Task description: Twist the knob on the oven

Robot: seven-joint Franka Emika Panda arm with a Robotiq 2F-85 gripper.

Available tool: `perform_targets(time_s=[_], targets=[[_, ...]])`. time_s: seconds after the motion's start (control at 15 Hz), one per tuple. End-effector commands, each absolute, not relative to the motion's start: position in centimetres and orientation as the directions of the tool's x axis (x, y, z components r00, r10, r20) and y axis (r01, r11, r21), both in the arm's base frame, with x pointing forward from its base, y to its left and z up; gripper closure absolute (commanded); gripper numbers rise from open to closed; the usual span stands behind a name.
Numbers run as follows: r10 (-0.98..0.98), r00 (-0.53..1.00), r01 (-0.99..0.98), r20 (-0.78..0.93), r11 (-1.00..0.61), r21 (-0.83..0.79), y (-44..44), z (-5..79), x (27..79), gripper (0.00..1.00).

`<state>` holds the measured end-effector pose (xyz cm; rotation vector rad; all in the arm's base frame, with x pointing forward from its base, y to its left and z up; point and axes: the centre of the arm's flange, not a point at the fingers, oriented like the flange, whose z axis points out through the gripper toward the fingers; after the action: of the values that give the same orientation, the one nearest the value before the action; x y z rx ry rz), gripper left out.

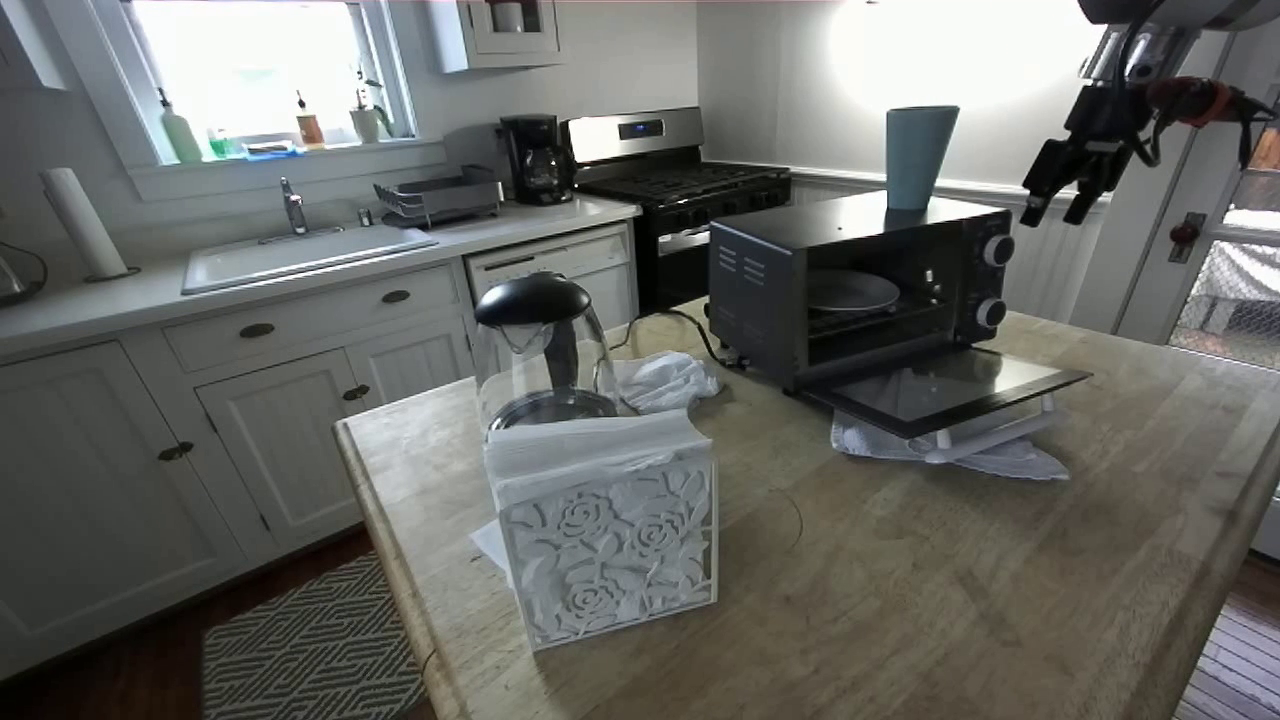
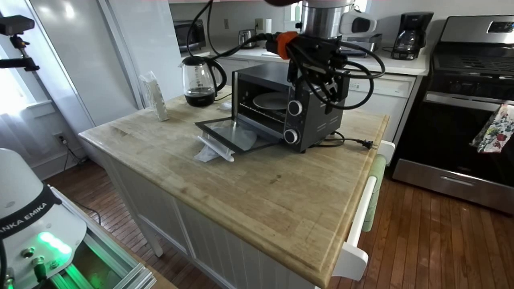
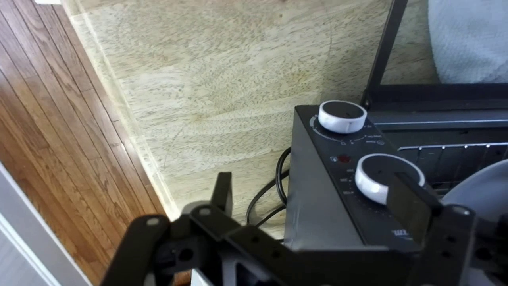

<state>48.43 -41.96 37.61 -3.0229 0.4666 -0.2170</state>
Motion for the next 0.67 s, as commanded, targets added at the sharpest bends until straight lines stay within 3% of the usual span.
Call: perform_targets(time_s=[0.0,0.6], targets=[[-0.275,0.957,-0.262,0.09,-0.955,-0.136,-39.9,37.2,47.0,0.0],[-0.244,0.963,-0.217,0.113,-0.953,-0.21,-36.9,35.5,48.8,0.0]])
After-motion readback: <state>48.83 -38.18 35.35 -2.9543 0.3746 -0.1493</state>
